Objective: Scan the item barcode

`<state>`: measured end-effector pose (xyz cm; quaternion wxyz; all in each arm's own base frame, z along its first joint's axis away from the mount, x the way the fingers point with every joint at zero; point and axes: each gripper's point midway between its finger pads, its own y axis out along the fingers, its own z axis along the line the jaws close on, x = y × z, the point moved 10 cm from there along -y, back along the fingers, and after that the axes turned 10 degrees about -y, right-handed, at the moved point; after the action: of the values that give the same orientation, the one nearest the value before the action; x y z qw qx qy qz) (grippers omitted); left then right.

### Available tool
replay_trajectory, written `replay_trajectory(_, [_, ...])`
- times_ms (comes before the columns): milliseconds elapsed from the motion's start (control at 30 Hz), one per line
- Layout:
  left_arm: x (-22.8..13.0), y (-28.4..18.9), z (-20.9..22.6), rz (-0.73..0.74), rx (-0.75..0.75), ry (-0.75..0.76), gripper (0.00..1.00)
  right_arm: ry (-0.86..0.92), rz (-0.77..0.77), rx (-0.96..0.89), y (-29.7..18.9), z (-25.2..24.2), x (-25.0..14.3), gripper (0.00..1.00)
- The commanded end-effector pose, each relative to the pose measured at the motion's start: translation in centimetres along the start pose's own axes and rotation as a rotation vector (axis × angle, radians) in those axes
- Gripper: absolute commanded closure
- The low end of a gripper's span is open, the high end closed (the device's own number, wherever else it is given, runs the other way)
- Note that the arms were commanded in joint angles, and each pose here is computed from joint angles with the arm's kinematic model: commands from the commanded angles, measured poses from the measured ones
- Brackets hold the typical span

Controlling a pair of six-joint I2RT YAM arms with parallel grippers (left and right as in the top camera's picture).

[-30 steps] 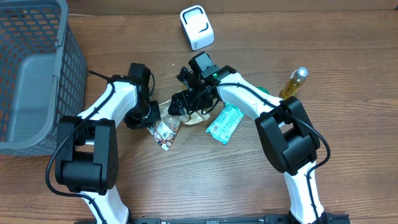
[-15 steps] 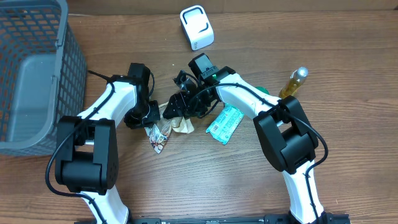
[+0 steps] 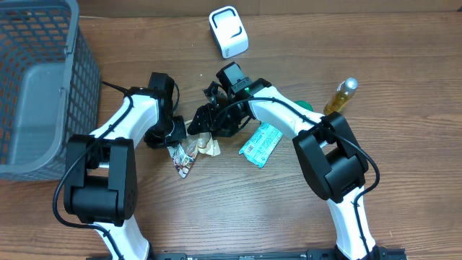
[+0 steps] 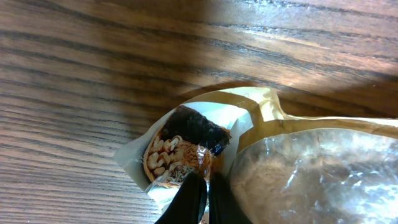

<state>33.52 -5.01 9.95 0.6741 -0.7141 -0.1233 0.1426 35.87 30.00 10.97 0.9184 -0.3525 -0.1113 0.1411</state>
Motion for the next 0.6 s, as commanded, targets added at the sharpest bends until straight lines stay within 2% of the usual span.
replay_trajectory(0, [-0.3, 0.8, 0.1, 0.029, -0.001, -0.017, 0.96, 0.014, 0.031, -0.02, 1.8, 0.5, -0.8, 0.35])
replay_trajectory(133, [-0.3, 0.8, 0.1, 0.029, -0.001, -0.017, 0.96, 0.011, 0.035, -0.058, 2.6, 1.0, -1.2, 0.36])
replay_trajectory(300, [-0.3, 0.8, 0.1, 0.026, -0.002, -0.017, 0.95, -0.006, 0.046, -0.06, 3.4, 1.7, -1.6, 0.44])
replay_trajectory(433, [-0.3, 0.8, 0.1, 0.026, -0.002, -0.017, 0.95, 0.0, 0.06, -0.064, 3.5, 1.7, -1.8, 0.45])
replay_trajectory(500, [-0.3, 0.8, 0.1, 0.022, 0.005, -0.017, 0.94, 0.009, 0.069, -0.068, 3.4, 1.7, -2.0, 0.49])
replay_trajectory(567, [-0.2, 0.8, 0.1, 0.019, 0.006, -0.017, 0.93, 0.017, 0.078, -0.071, 3.4, 1.6, -2.1, 0.59])
